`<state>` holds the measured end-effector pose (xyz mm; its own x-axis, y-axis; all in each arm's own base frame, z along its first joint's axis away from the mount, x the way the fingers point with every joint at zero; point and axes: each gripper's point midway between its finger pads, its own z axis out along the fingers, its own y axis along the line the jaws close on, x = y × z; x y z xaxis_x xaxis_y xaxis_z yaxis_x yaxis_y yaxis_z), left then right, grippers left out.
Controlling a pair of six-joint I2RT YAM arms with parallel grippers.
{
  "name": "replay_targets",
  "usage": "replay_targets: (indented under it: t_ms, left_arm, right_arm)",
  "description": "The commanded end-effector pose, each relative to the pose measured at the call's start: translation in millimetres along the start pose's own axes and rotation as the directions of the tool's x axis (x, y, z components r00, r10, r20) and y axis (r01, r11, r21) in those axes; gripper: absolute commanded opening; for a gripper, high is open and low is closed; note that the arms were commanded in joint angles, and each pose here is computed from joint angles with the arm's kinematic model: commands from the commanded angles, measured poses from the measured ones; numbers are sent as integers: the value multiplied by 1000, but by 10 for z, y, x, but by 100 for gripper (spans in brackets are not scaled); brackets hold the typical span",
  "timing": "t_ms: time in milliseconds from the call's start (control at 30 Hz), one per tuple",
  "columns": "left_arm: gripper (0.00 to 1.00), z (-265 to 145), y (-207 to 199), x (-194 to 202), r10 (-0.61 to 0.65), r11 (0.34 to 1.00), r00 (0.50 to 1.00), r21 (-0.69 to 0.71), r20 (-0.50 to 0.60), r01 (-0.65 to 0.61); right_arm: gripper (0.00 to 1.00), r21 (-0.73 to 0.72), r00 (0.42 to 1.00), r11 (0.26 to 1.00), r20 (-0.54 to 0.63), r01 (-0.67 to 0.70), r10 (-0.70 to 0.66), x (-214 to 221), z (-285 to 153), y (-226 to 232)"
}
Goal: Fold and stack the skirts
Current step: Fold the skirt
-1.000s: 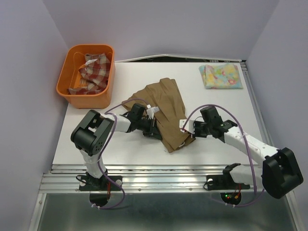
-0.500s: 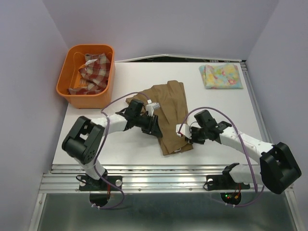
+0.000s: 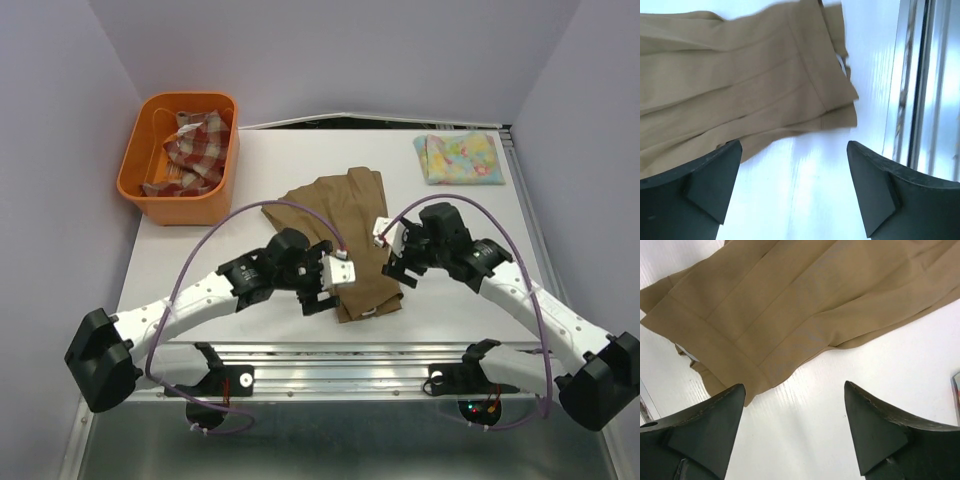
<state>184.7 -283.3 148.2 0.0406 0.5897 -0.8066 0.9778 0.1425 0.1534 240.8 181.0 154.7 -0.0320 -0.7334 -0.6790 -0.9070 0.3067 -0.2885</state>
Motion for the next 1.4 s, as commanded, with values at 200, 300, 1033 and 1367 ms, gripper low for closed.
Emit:
replay_targets:
  t_ms: [200,300,1033,1367]
  left_arm:
    - [99,118,-77,161,650,748,739,-24,-174,-663]
    - [99,209,-252,243,762,637,627,15,-163,-770]
    - [82,945,-609,574,842,487,481,-39,-244,-872]
    - [11,588,-347,-107,661,688,738,-283,-136,-668]
  right_arm:
    - [76,-74,921,918,-47,-390,387,-180,365,-340]
    - [74,-146,880,868,-38,-474,474,-286,544,-500]
    - [64,-280,756,702,-273,-654,595,415,1484,-107]
    - [60,-290,726,667,-337,-686,600,666,1332,261]
